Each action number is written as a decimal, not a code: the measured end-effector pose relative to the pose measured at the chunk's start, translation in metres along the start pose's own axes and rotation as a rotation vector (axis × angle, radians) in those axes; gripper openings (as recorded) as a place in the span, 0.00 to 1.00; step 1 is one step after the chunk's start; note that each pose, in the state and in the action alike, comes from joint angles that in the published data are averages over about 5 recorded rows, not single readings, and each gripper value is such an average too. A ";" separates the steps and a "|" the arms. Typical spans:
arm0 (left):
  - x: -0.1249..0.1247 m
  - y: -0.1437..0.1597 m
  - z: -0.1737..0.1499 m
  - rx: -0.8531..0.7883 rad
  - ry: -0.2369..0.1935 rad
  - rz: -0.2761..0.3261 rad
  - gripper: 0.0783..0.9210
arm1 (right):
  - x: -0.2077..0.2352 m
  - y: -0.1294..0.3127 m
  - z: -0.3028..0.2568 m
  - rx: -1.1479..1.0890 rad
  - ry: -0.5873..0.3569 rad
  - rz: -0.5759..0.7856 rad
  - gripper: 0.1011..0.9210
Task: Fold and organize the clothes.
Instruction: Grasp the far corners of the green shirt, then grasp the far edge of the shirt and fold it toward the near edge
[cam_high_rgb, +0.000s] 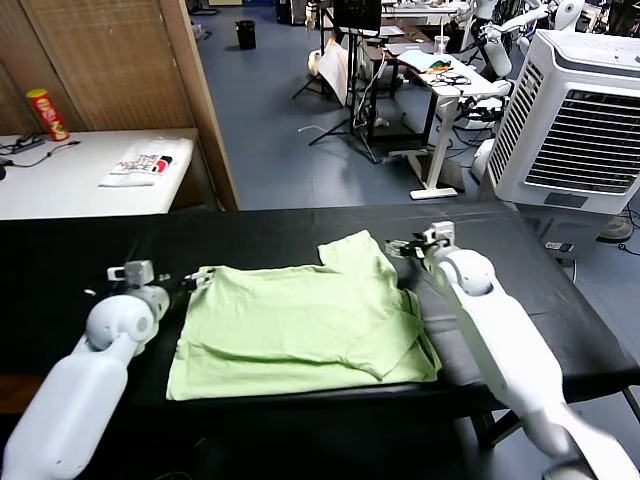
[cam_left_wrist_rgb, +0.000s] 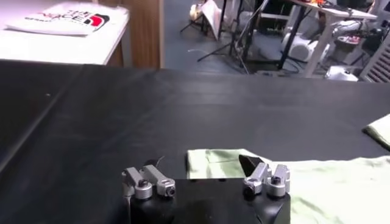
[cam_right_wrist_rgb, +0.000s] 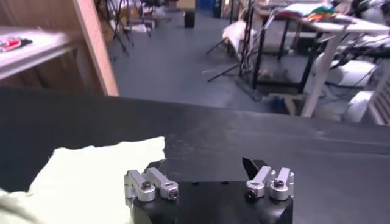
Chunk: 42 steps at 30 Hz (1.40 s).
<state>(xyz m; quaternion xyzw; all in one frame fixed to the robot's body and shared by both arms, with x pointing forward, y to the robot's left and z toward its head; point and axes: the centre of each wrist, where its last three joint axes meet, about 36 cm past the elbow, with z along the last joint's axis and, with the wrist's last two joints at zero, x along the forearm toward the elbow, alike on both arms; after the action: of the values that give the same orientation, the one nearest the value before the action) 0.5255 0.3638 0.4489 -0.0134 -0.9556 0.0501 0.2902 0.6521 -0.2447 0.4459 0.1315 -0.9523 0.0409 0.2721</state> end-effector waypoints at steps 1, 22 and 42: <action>-0.004 0.000 -0.001 0.003 0.002 -0.002 0.85 | -0.003 0.002 0.000 0.000 0.006 -0.004 0.85; -0.020 0.002 0.002 0.019 0.041 0.013 0.16 | -0.018 0.027 0.006 -0.037 0.045 -0.064 0.10; 0.012 0.008 0.002 0.000 -0.038 0.008 0.06 | 0.045 0.005 0.007 -0.085 -0.136 -0.117 0.03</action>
<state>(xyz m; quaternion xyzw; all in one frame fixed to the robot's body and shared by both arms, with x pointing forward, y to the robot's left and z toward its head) 0.5149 0.3719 0.4532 -0.0161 -0.9608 0.0516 0.2719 0.6107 -0.2507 0.4641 0.1777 -0.9602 -0.0247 0.2140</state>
